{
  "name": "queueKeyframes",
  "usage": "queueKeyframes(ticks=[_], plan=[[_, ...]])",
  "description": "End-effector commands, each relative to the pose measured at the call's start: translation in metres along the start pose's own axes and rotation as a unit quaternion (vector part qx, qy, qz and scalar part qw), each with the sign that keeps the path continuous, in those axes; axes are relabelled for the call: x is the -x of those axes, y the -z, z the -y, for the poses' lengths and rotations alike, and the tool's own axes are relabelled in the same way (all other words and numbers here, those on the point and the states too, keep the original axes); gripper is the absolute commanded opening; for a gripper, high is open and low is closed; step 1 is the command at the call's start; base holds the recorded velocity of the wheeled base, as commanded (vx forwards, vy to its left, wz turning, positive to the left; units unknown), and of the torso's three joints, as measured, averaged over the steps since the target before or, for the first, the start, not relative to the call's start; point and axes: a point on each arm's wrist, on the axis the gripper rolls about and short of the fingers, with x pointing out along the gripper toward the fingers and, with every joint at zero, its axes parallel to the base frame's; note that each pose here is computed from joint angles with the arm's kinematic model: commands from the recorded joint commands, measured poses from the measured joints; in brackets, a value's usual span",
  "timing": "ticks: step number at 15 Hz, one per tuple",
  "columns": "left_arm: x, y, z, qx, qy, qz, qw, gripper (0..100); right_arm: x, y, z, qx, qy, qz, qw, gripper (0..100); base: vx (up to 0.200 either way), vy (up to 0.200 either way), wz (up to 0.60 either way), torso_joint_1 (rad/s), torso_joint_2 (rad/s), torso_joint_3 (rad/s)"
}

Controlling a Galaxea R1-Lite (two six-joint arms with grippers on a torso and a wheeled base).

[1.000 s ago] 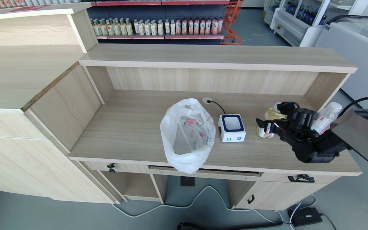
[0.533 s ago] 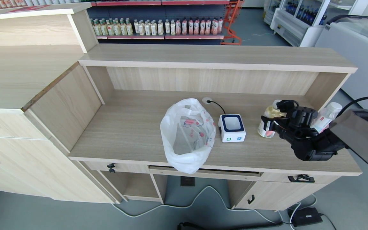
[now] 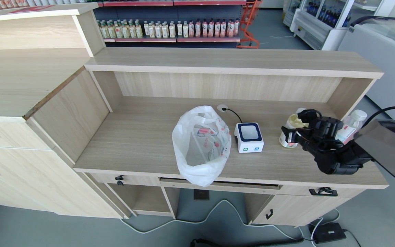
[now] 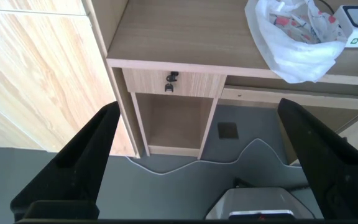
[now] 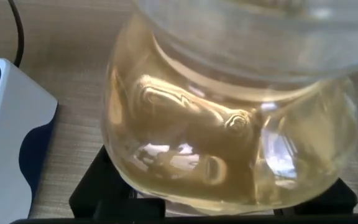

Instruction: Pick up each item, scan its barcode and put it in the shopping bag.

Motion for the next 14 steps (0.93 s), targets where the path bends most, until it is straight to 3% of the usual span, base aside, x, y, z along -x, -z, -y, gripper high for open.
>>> queueKeyframes(ticks=[1,3,5,9,10,12,14], plan=[[0.0,0.0,0.0,0.0,0.0,0.0,1.0,100,0.0,0.002,0.001,0.003,0.001,-0.004,1.0,0,0.0,0.0,0.0,0.0,0.0,0.0],[0.0,0.0,0.0,0.0,0.0,0.0,1.0,100,0.005,-0.011,0.003,-0.001,0.001,0.015,1.0,0,0.0,0.0,0.0,0.0,0.0,0.0],[0.0,0.0,0.0,0.0,0.0,0.0,1.0,100,0.026,-0.043,0.008,-0.02,-0.022,0.026,0.999,0,0.0,0.0,0.0,0.0,0.0,0.0],[0.0,0.0,0.0,0.0,0.0,0.0,1.0,100,0.105,-0.135,0.008,-0.035,-0.163,0.03,0.986,0,0.0,0.0,0.0,0.0,0.0,0.0],[0.0,0.0,0.0,0.0,0.0,0.0,1.0,100,0.116,-0.147,0.009,-0.035,-0.181,0.034,0.982,0,0.0,0.0,0.0,0.0,0.0,0.0],[0.0,0.0,0.0,0.0,0.0,0.0,1.0,100,0.183,-0.192,0.007,-0.079,-0.308,0.025,0.948,0,0.0,0.0,0.0,0.0,0.0,0.0],[0.0,0.0,0.0,0.0,0.0,0.0,1.0,100,0.218,-0.201,0.003,-0.1,-0.389,0.013,0.916,0,0.0,0.0,0.0,0.0,0.0,0.0]])
